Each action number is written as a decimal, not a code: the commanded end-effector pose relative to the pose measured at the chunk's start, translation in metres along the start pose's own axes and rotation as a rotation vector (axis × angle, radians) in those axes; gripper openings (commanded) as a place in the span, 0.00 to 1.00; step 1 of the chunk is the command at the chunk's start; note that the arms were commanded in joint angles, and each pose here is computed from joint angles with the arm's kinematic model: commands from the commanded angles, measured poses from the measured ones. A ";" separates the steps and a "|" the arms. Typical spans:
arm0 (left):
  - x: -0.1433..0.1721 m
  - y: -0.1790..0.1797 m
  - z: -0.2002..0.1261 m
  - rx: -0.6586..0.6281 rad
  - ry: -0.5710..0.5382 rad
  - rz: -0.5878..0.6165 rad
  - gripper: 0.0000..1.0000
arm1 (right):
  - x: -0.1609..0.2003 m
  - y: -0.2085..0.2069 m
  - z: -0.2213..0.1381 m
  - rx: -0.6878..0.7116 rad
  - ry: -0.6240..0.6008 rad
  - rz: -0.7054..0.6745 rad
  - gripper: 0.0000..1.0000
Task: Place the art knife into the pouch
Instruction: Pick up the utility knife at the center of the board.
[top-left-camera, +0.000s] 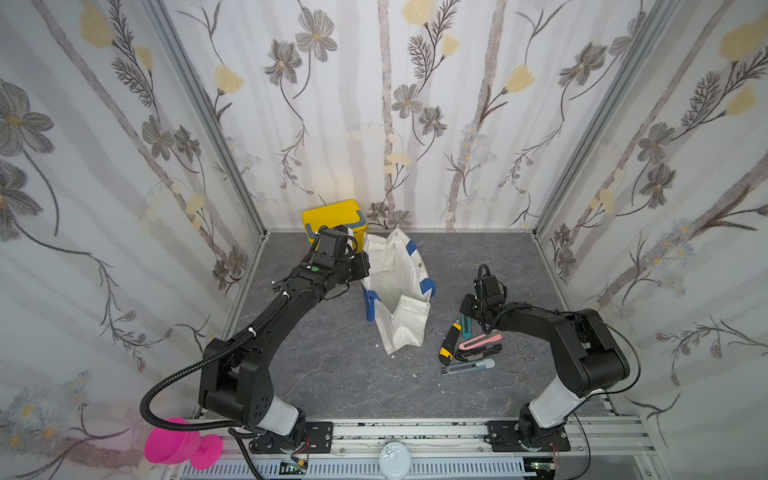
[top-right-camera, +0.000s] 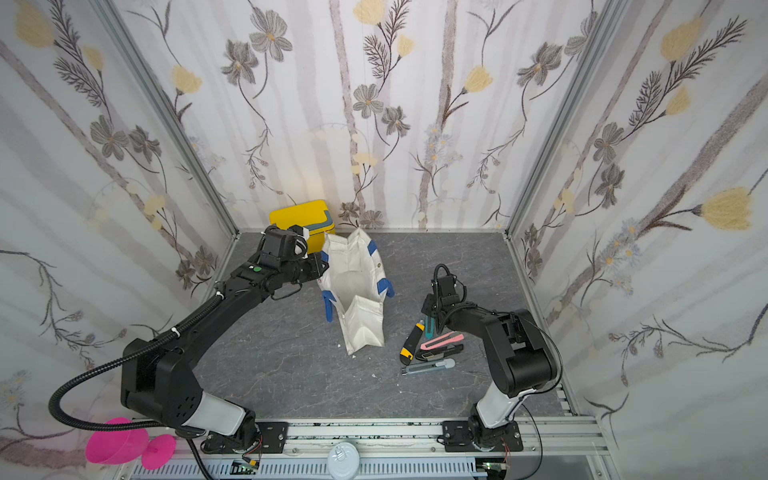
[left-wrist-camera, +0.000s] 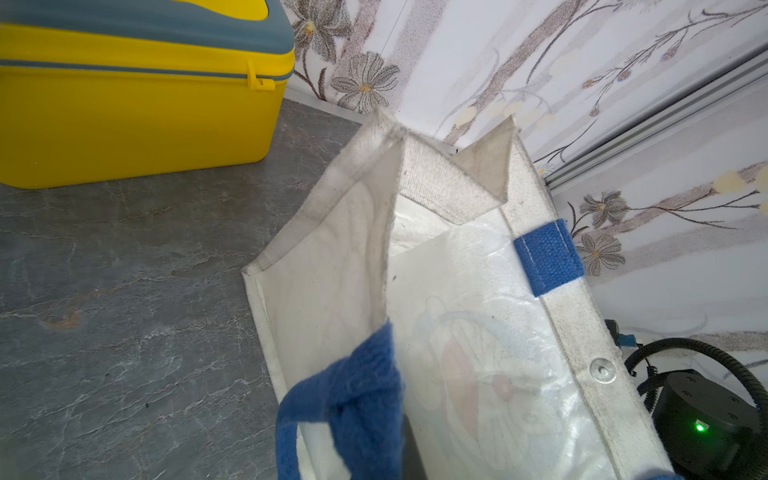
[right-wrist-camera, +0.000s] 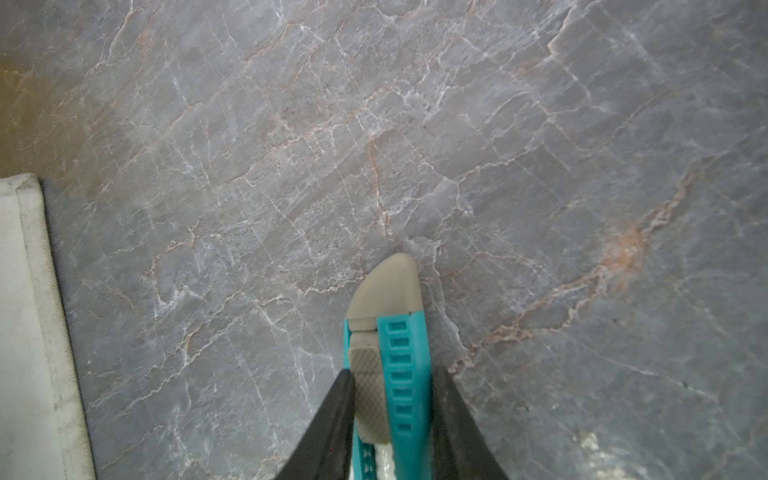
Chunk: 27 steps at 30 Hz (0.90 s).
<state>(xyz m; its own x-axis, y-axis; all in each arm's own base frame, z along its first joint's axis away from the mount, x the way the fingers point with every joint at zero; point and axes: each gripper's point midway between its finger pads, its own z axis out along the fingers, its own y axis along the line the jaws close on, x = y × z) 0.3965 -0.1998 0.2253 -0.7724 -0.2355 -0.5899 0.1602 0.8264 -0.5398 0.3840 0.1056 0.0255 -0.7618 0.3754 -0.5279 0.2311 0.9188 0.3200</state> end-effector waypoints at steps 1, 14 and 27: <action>-0.004 -0.005 -0.001 0.020 -0.009 0.001 0.00 | 0.019 -0.017 0.005 0.074 0.073 -0.008 0.31; -0.006 -0.008 -0.005 0.032 -0.019 0.008 0.00 | 0.022 -0.027 0.009 0.152 0.089 -0.032 0.34; -0.005 -0.008 -0.006 0.031 -0.020 0.017 0.00 | 0.019 -0.020 0.008 0.126 0.074 -0.026 0.12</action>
<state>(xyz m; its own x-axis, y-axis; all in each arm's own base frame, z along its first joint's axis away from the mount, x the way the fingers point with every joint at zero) 0.3959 -0.1999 0.2272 -0.7702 -0.2350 -0.5929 0.1639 0.8255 -0.5401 0.3905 0.1001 0.0192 -0.7576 0.3536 -0.5486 0.2544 0.9340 0.2507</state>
